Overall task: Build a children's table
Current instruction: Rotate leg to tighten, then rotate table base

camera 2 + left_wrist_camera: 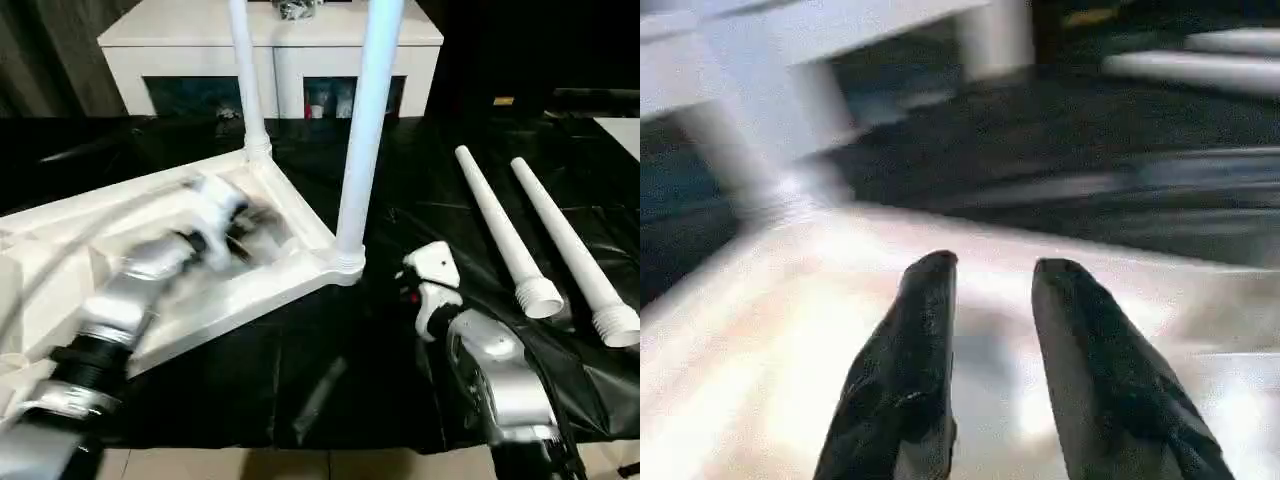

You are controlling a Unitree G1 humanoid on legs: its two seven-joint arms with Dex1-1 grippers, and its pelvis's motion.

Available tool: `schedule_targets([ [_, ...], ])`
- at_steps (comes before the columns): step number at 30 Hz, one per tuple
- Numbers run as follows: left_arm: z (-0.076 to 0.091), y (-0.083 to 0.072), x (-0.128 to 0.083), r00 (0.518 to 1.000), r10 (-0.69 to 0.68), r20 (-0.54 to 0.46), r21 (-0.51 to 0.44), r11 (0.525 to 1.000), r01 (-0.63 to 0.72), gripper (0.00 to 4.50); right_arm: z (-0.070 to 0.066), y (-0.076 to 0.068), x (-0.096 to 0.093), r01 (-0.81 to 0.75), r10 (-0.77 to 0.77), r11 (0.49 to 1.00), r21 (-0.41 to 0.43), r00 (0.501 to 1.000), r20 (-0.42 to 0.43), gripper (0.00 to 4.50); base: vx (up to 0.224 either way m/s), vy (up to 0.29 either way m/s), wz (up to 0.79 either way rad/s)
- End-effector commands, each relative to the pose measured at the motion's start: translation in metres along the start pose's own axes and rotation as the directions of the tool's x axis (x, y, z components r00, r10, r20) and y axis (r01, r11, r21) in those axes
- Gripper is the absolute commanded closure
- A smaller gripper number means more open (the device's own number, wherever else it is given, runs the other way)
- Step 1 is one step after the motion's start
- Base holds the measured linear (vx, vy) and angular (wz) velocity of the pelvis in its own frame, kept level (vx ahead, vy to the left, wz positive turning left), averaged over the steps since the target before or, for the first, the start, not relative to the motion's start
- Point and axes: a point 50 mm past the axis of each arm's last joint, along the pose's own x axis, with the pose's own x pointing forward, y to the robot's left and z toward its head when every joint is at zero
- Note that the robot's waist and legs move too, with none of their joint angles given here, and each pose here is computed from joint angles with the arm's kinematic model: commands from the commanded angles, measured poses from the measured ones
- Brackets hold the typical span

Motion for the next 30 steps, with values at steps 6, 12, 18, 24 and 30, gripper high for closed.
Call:
schedule_targets([
  [6, -0.016, 0.099, -0.072, 0.895, 0.412, -0.172, 0.151, 0.909, -0.39, 2.84, 0.003, 0.034, 0.009, -0.2, 0.2, 0.98, -0.005, 0.98, -0.01, 0.65, 0.0, 0.0, 0.0],
  [12, -0.042, 0.156, -0.147, 0.679, 0.647, -0.348, 0.317, 0.763, -0.564, 2.84, 0.004, 0.032, 0.031, -0.08, 0.079, 0.997, -0.003, 0.996, -0.03, 0.65, 0.0, 0.0, 0.0],
  [18, -0.071, 0.174, -0.204, 0.498, 0.688, -0.527, 0.426, 0.721, -0.546, 2.84, 0.0, 0.035, 0.041, -0.037, 0.037, 0.999, 0.002, 0.998, -0.054, 0.65, 0.0, 0.0, 0.0],
  [24, -0.102, 0.16, -0.217, 0.471, 0.582, -0.663, 0.387, 0.805, -0.45, 2.84, 0.0, 0.035, 0.049, -0.009, 0.009, 1.0, 0.001, 0.998, -0.064, 0.65, 0.0, 0.0, 0.0],
  [30, -0.111, 0.125, -0.201, 0.566, 0.36, -0.741, 0.206, 0.925, -0.319, 2.84, 0.0, 0.033, 0.06, 0.021, -0.02, 1.0, 0.009, 0.998, -0.066, 0.65, 0.0, 0.0, 0.0],
])
